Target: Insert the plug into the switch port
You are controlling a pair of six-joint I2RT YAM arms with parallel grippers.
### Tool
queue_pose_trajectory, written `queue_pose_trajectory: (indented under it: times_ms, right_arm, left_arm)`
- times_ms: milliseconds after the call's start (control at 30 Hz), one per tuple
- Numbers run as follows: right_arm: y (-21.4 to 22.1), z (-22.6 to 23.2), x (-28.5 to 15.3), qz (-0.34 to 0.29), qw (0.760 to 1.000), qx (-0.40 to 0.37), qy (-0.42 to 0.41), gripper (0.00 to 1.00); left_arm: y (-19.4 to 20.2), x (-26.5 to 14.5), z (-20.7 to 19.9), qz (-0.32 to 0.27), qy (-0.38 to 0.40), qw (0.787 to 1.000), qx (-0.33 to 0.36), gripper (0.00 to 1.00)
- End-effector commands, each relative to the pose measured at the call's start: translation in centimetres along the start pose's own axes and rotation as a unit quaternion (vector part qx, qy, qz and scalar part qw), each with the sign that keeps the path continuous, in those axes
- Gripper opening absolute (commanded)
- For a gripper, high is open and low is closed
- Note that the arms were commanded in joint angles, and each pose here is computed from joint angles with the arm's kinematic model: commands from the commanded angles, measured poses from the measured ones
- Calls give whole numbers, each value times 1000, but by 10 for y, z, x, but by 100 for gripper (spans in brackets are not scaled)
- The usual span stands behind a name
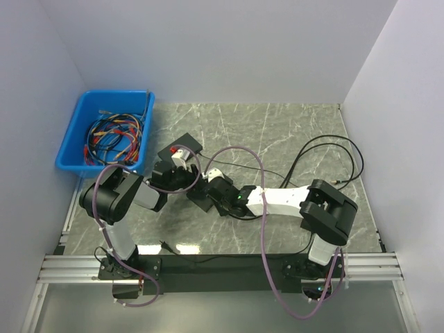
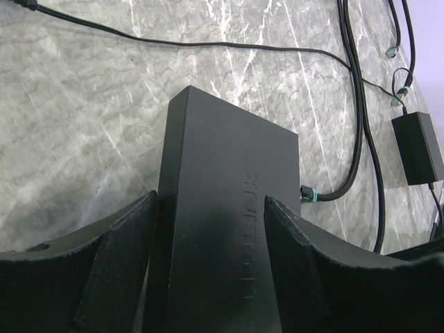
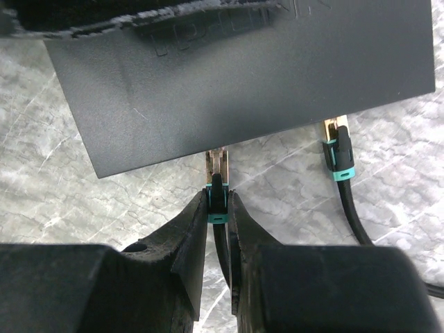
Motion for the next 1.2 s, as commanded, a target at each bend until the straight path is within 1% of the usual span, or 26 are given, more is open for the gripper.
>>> queue_pose_trajectory:
  times_ms: [0, 167, 500, 633, 867, 1167]
  right_arm:
    - [-37, 5, -7, -54, 999, -1, 1, 0]
    - [-52, 6, -8, -68, 998, -3, 2, 0]
    - [-33, 8, 18, -34, 999, 2, -1, 0]
    - [-43, 4, 14, -39, 999, 3, 5, 0]
    - [-72, -5, -3, -74, 997, 10, 14, 0]
    - [-76, -6, 1, -73, 997, 17, 13, 0]
  left_arm:
    - [1, 4, -6, 17, 27, 999, 4, 68]
    - [2, 4, -5, 18, 26, 1000, 4, 68]
    - [1, 4, -5, 18, 26, 999, 5, 65]
    - [2, 4, -5, 18, 25, 999, 4, 65]
    - [1, 4, -5, 18, 25, 1000, 5, 64]
    - [1, 4, -4, 18, 24, 1000, 5, 63]
Point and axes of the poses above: each gripper's point midway between its finger pads, its own x axis out along the fingers, its own z axis along the line the jaws close on, y = z × x, the point moved 6 cm from there along -x, back along the fingers, and after that the axes turned 5 degrees about -x, right-handed, at the moved point
